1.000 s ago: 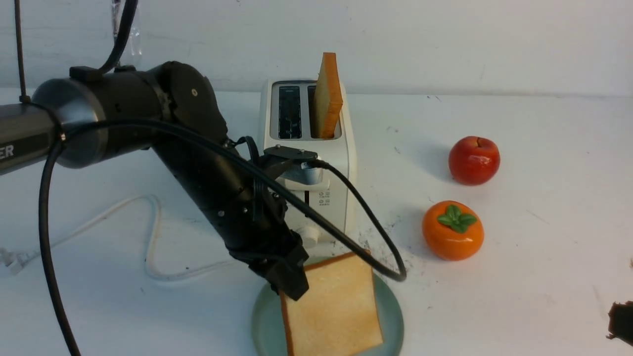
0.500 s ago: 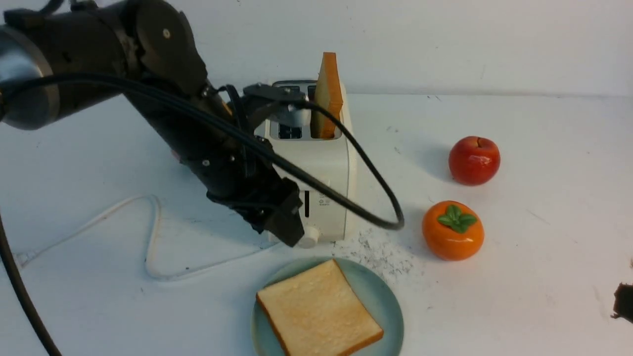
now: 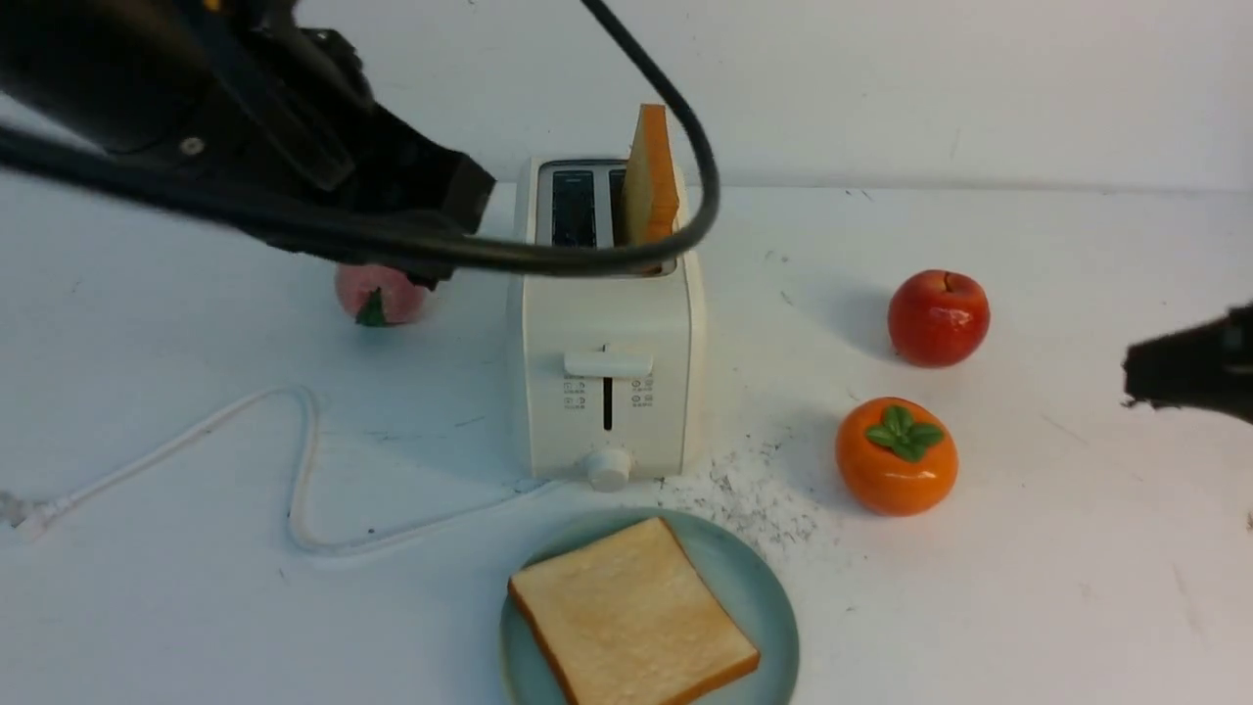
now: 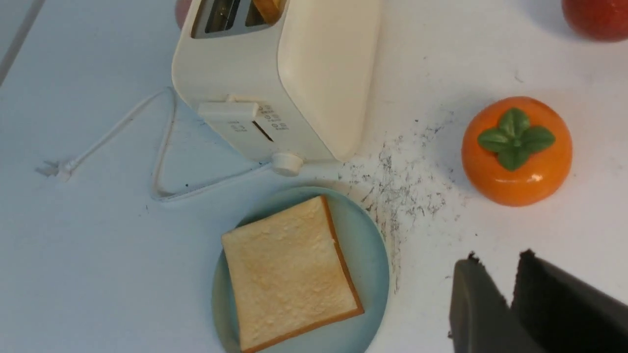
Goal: Take toasted bread from bread machine on white table place on plate.
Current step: 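Grasp the toast slice in the toaster and pull it up out of the slot with the right gripper, then place the held slice of bread on top of the slice on the plate with the right gripper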
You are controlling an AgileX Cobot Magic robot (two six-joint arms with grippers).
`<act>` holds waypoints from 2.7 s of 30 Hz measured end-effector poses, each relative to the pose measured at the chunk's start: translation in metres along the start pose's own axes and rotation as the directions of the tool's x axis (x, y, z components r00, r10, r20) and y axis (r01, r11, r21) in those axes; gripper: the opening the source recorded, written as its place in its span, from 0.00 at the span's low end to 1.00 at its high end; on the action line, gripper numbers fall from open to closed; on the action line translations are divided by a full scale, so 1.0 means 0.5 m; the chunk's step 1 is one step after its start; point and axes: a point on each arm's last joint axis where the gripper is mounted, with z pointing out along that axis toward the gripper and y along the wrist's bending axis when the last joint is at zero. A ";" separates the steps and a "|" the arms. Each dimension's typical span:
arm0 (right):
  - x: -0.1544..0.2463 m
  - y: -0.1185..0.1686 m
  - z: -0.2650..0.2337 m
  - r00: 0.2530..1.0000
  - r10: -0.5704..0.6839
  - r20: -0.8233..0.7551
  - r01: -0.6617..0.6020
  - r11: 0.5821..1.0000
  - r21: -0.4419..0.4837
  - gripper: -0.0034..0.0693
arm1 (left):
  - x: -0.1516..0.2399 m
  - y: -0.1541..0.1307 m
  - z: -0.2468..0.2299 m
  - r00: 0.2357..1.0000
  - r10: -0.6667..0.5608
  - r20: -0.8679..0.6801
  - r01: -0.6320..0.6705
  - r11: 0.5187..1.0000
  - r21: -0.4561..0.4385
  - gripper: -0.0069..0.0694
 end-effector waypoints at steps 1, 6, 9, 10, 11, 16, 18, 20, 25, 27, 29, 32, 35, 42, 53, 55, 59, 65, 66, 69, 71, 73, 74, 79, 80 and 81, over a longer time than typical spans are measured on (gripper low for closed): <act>-0.018 0.003 0.027 1.000 -0.008 -0.027 0.008 1.000 -0.014 0.23 | 0.017 0.001 -0.011 0.999 -0.005 0.040 0.005 1.000 -0.002 0.07; -0.071 0.037 0.109 0.996 -0.077 -0.048 0.074 0.995 -0.067 0.24 | 0.083 0.006 -0.046 0.988 -0.023 0.150 0.026 1.000 -0.018 0.07; -0.107 0.072 0.191 0.989 -0.142 -0.045 0.137 0.986 -0.095 0.29 | 0.142 0.014 -0.066 0.977 -0.047 0.210 0.056 0.998 -0.034 0.07; -0.109 0.074 0.195 0.988 -0.145 -0.045 0.141 0.985 -0.096 0.29 | 0.145 0.014 -0.072 0.975 -0.045 0.219 0.054 0.998 -0.035 0.07; -0.120 0.083 0.238 0.985 -0.164 -0.047 0.159 0.982 -0.100 0.35 | 0.170 0.016 -0.082 0.970 -0.051 0.236 0.062 0.997 -0.039 0.07; -0.157 0.108 0.329 0.981 -0.192 -0.005 0.190 0.975 -0.110 0.54 | 0.221 0.016 -0.125 0.963 -0.038 0.268 0.055 0.997 -0.055 0.07; -0.169 0.109 0.359 0.981 -0.193 0.012 0.193 0.975 -0.108 0.62 | 0.237 0.015 -0.142 0.962 -0.042 0.268 0.061 0.996 -0.062 0.07; -0.182 0.107 0.389 0.981 -0.191 0.030 0.193 0.976 -0.101 0.68 | 0.250 0.016 -0.163 0.959 -0.048 0.279 0.072 0.995 -0.074 0.07; -0.200 0.099 0.452 0.984 -0.163 0.064 0.169 0.981 -0.097 0.75 | 0.277 0.017 -0.204 0.948 -0.038 0.317 0.074 0.992 -0.103 0.07; -0.201 0.097 0.470 0.989 -0.132 0.066 0.139 0.984 -0.111 0.75 | 0.284 0.016 -0.214 0.945 -0.034 0.325 0.072 0.992 -0.106 0.07; -0.201 0.097 0.485 0.993 -0.099 0.067 0.107 0.986 -0.125 0.75 | 0.289 0.016 -0.221 0.943 -0.031 0.330 0.072 0.991 -0.110 0.07; -0.193 0.097 0.517 0.992 -0.095 0.085 0.106 0.986 -0.129 0.74 | 0.295 0.018 -0.225 0.947 -0.025 0.319 0.068 0.990 -0.124 0.07; -0.186 0.094 0.536 0.992 -0.097 0.086 0.107 0.987 -0.122 0.68 | 0.295 0.019 -0.224 0.949 -0.022 0.316 0.066 0.989 -0.129 0.07; -0.187 0.097 0.530 0.989 -0.125 0.082 0.134 0.984 -0.119 0.18 | 0.297 0.022 -0.224 0.952 -0.011 0.305 0.059 0.987 -0.151 0.07; -0.258 0.183 0.140 0.924 -0.360 0.129 0.380 0.903 -0.200 0.21 | 0.299 0.026 -0.224 0.957 0.002 0.291 0.052 0.983 -0.176 0.07; -0.242 0.182 0.090 0.900 -0.431 0.062 0.433 0.872 -0.228 0.21 | 0.299 0.027 -0.224 0.957 0.005 0.291 0.050 0.982 -0.180 0.07; -0.202 0.182 0.067 0.840 -0.538 -0.072 0.486 0.804 -0.344 0.21 | 0.295 0.026 -0.226 0.950 0.009 0.313 0.049 0.983 -0.177 0.07; -0.126 0.163 0.137 0.827 -0.535 -0.175 0.392 0.771 -0.503 0.21 | 0.291 0.025 -0.227 0.943 0.013 0.334 0.048 0.984 -0.174 0.07; -0.103 0.150 0.160 0.819 -0.533 -0.211 0.366 0.770 -0.523 0.21 | 0.291 0.025 -0.227 0.943 0.013 0.334 0.048 0.984 -0.174 0.07; -0.056 0.126 0.204 0.797 -0.538 -0.275 0.319 0.762 -0.564 0.21 | 0.292 0.025 -0.227 0.944 0.013 0.330 0.048 0.983 -0.175 0.07; -0.020 0.108 0.236 0.783 -0.542 -0.306 0.285 0.749 -0.599 0.21 | 0.293 0.025 -0.226 0.945 0.012 0.326 0.048 0.983 -0.175 0.07; -0.006 0.101 0.252 0.783 -0.537 -0.314 0.266 0.745 -0.612 0.21 | 0.293 0.025 -0.226 0.946 0.012 0.325 0.048 0.983 -0.175 0.07; 0.000 0.097 0.263 0.785 -0.531 -0.320 0.254 0.747 -0.615 0.21 | 0.293 0.025 -0.226 0.946 0.012 0.325 0.048 0.983 -0.175 0.07; 0.021 0.077 0.333 0.821 -0.455 -0.344 0.167 0.768 -0.618 0.21 | 0.293 0.025 -0.226 0.945 0.012 0.326 0.048 0.983 -0.175 0.07; 0.024 0.075 0.344 0.825 -0.448 -0.345 0.156 0.767 -0.623 0.21 | 0.293 0.025 -0.226 0.945 0.012 0.326 0.048 0.983 -0.175 0.07; 0.030 0.072 0.364 0.829 -0.445 -0.339 0.151 0.762 -0.630 0.22 | 0.293 0.025 -0.226 0.945 0.012 0.326 0.048 0.983 -0.175 0.07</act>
